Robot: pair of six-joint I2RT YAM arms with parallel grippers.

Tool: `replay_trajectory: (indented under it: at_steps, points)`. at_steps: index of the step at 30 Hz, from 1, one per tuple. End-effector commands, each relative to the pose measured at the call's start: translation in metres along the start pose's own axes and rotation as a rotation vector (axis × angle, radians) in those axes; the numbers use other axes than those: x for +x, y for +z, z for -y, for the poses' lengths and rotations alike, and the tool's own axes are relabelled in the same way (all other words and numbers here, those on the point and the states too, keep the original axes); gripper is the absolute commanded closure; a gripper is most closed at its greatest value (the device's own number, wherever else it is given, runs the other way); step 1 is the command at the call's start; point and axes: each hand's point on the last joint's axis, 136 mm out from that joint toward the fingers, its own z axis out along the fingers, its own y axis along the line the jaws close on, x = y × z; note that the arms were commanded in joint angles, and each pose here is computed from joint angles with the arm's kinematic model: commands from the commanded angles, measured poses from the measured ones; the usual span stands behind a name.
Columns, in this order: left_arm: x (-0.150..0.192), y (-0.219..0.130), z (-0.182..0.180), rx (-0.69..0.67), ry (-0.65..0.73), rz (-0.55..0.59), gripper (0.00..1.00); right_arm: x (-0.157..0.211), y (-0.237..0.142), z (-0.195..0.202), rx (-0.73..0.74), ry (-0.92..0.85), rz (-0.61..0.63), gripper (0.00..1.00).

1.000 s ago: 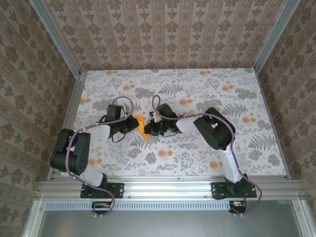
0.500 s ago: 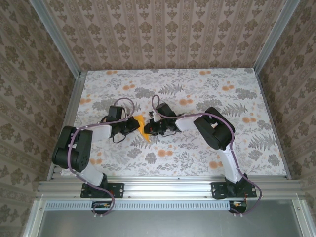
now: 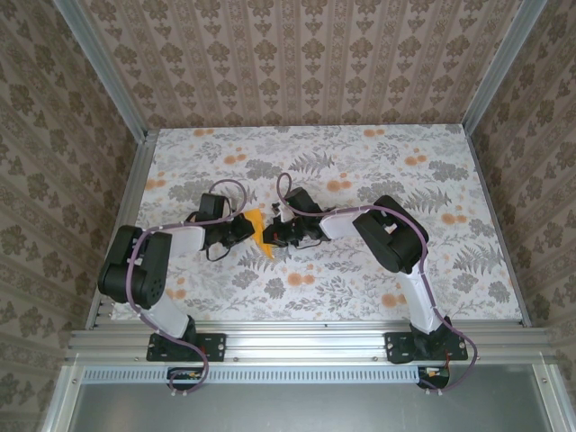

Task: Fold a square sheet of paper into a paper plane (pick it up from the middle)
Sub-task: Fold the wing for the fifth time at the center of the table.

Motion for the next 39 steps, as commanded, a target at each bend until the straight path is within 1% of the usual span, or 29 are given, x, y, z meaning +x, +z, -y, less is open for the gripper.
replay_trajectory:
  at_steps: [1,8,18,21,25,28,32,39]
  points:
    - [-0.008,0.004,-0.001,-0.020,0.022,0.015,0.90,0.061,0.001,0.109,0.306,0.235,-0.127,0.95]
    - [-0.012,0.007,-0.003,-0.030,0.023,0.013,0.90,0.064,0.000,0.110,0.300,0.235,-0.127,0.95]
    - [-0.005,0.007,-0.023,-0.111,-0.017,0.000,0.92,0.059,-0.003,0.103,0.279,0.217,-0.109,0.93]
    - [-0.002,0.009,-0.028,-0.129,-0.026,-0.009,0.93,0.052,-0.005,0.090,0.232,0.199,-0.083,0.89]
    - [0.001,0.012,-0.031,-0.137,-0.035,-0.025,0.93,0.033,-0.015,0.057,0.129,0.161,-0.022,0.84]
    - [0.003,0.014,-0.033,-0.140,-0.040,-0.036,0.93,0.025,-0.023,0.036,0.092,0.122,-0.004,0.81]
    - [0.004,0.014,-0.035,-0.146,-0.045,-0.035,0.93,0.032,-0.027,0.033,0.114,0.107,-0.034,0.80]
    - [0.005,0.015,-0.034,-0.141,-0.045,-0.036,0.93,0.049,-0.025,0.026,0.101,0.084,-0.089,0.79]
